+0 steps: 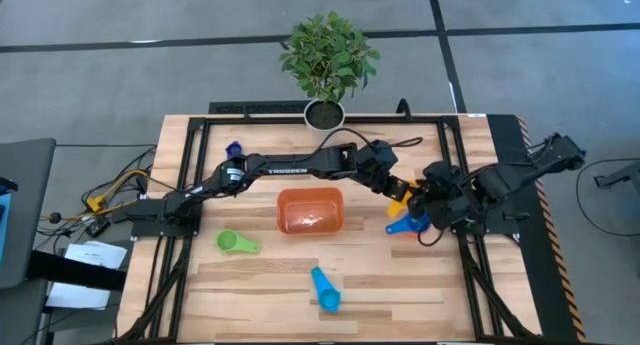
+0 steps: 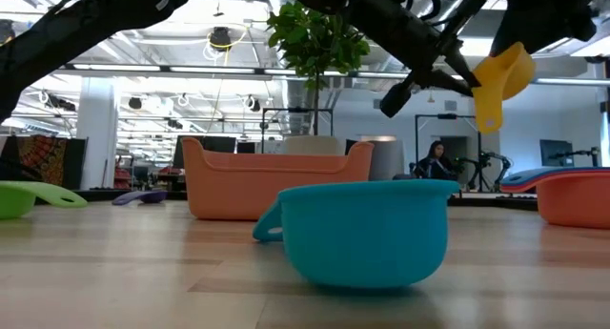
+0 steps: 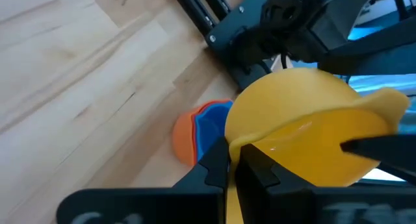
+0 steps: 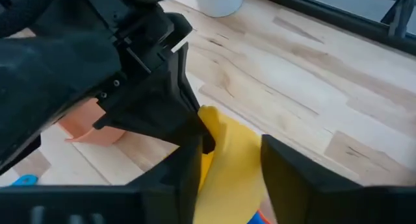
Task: Nest measuring cups in basket
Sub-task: Stack the yellow measuring cup on top of the blue measuring cup
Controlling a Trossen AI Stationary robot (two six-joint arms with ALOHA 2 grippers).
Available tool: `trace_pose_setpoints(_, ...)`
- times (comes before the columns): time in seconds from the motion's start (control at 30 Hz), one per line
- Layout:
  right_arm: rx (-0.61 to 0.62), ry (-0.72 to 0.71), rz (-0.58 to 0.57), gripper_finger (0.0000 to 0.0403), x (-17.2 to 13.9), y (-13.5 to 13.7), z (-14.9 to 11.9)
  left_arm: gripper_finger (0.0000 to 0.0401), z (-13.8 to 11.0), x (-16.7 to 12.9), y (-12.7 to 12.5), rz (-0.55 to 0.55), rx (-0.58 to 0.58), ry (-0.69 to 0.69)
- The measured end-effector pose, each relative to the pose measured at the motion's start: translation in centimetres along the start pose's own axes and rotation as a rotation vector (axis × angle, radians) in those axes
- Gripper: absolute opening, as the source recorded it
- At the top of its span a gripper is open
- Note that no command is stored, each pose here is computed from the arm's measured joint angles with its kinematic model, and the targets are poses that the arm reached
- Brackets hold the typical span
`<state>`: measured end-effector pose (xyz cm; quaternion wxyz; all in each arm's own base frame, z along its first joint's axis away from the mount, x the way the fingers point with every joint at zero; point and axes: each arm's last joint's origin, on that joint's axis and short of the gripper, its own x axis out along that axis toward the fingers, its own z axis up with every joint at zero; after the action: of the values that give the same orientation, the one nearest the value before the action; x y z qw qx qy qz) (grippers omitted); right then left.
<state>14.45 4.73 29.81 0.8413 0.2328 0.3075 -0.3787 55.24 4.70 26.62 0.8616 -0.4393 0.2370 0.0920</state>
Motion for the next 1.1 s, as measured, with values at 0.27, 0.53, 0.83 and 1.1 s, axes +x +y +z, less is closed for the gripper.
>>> trace_pose_setpoints(0.27,0.011,0.07,0.017,0.0077,-0.1,-0.1,0.0,0.0,-0.1,0.2,0.0,-0.054,0.001,0.048)
trace_pose_setpoints(0.53,-0.027,0.146,0.035,0.007,-0.1,-0.1,-0.3,0.0001,-0.2,0.2,0.1,-0.099,0.05,0.109)
trace_pose_setpoints(0.83,0.019,0.185,0.111,0.0015,-0.9,-0.9,0.1,0.0001,-0.4,0.2,0.0,-0.114,0.075,0.136)
trace_pose_setpoints(1.1,0.115,0.203,0.228,0.0013,-2.5,-3.0,0.7,0.003,0.0,-0.2,-0.7,-0.189,0.091,0.132)
